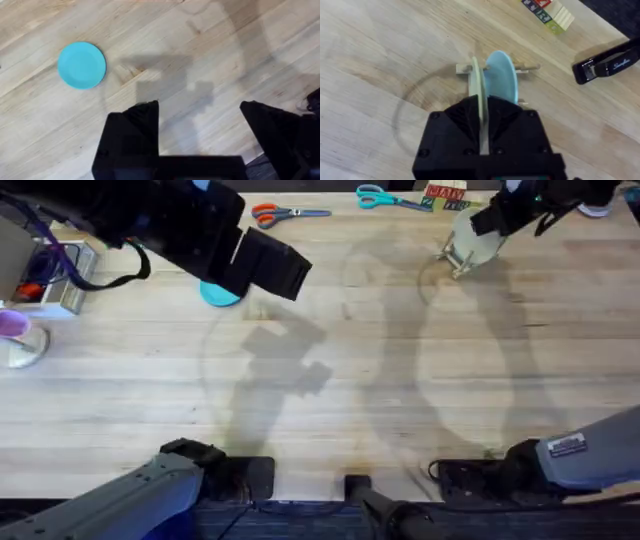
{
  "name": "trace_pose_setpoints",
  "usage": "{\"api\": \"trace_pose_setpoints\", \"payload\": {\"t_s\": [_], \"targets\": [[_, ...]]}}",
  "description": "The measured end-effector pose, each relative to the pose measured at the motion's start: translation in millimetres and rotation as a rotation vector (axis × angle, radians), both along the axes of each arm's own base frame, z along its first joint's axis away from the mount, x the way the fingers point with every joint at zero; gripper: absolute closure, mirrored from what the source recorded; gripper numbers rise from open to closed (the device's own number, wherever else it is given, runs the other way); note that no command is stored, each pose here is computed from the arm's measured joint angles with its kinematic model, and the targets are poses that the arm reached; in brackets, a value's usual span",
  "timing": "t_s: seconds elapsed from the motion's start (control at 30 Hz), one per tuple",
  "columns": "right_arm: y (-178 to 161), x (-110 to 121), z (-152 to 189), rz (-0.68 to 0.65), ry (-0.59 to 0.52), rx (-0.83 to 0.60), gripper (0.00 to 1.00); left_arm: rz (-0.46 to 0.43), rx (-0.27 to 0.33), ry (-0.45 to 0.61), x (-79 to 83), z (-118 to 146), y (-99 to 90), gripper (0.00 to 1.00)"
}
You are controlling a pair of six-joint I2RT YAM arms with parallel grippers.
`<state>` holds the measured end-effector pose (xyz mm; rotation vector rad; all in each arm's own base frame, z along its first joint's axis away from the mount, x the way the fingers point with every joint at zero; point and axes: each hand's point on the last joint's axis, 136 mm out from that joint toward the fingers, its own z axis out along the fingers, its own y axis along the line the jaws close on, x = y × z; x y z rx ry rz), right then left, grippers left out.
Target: Pick up the plates from the table one by one and place each into a slot on the dish rack.
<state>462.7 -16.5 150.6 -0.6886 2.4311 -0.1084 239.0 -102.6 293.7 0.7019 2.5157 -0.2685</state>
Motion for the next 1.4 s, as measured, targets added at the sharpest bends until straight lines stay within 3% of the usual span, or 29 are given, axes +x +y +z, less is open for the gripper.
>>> {"api": "trace_pose_setpoints", "payload": {"t_s": [0.1, 0.6, 0.83, 1.03, 1.13, 1.2, 1.23, 1.4], "targets": [[0, 0, 0, 0.0, -0.001, 0.0, 0.86, 0.0, 0.0, 0.0, 0.0, 0, 0.0, 0.008], [0, 0, 3, -0.001, -0.006, 0.0, 0.857, 0.0, 0.0, 0.0, 0.0, 0, -0.1, 0.007], [1, -7, 50, -0.003, -0.113, -0.008, 0.771, 0.0, 0.0, 0.0, 0.0, 0, 0.0, 0.007], [2, -24, 111, -0.054, -0.249, 0.028, 0.547, 0.0, 0.0, 0.0, 0.0, 0, 0.0, 0.008], [3, -38, 132, -0.105, -0.283, 0.076, 0.381, 0.0, 0.0, 0.0, 0.0, 0, -0.1, 0.008], [5, -48, 142, -0.14, -0.287, 0.111, 0.111, 0.0, 0.0, 0.0, 0.0, 0, 0.0, 0.008], [6, -54, 145, -0.153, -0.284, 0.126, 0.034, 0.0, 0.0, 0.0, 0.0, 0, 0.0, 0.008], [23, -85, 157, -0.186, -0.256, 0.202, 0.009, 0.0, 0.0, 0.0, 0.0, 0, 0.0, 0.008]]}}
